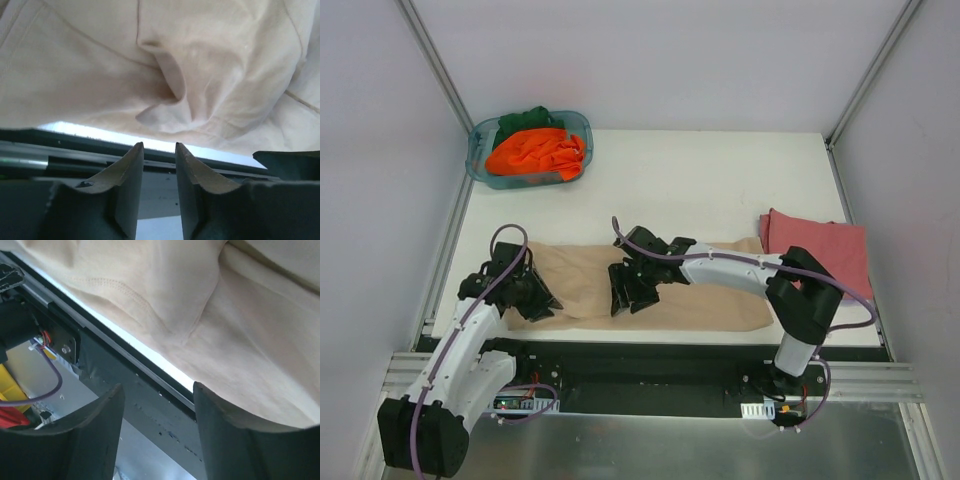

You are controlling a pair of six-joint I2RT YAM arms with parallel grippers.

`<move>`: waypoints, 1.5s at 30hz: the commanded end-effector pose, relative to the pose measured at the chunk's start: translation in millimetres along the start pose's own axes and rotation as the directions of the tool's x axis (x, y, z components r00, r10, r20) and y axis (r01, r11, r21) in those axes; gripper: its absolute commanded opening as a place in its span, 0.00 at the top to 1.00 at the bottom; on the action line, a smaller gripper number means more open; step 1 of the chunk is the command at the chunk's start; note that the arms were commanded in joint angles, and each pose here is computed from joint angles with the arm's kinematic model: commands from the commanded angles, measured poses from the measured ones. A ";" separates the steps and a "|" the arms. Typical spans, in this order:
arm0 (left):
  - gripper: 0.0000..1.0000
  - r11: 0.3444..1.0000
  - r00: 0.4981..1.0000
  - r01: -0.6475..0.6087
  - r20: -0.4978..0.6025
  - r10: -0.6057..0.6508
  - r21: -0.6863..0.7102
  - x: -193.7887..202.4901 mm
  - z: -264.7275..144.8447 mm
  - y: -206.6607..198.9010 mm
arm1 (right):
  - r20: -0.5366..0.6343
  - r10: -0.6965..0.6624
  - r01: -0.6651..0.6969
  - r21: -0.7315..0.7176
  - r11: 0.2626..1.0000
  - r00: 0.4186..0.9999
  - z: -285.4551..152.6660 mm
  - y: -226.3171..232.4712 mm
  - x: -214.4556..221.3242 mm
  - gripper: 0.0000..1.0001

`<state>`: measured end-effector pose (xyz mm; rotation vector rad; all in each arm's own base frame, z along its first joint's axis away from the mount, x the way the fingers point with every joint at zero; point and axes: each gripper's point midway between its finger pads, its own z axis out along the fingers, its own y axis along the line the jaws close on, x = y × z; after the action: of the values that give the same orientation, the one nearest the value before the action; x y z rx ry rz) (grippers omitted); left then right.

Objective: Fold and stack the t-shirts
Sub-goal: Fold the other side of the tshirt into a rectangle

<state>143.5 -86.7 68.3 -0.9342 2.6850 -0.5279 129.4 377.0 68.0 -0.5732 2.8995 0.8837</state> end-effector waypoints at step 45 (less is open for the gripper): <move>0.52 0.939 0.978 0.205 0.019 -0.208 -0.275 9.3 19.8 51.8 | 0.308 0.091 -0.160 0.210 0.964 0.947 -79.1 -132.6 -53.8 0.04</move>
<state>130.4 -69.1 35.2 -1.2209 2.6849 -0.3243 228.4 251.5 73.7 -0.2188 2.7332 0.5682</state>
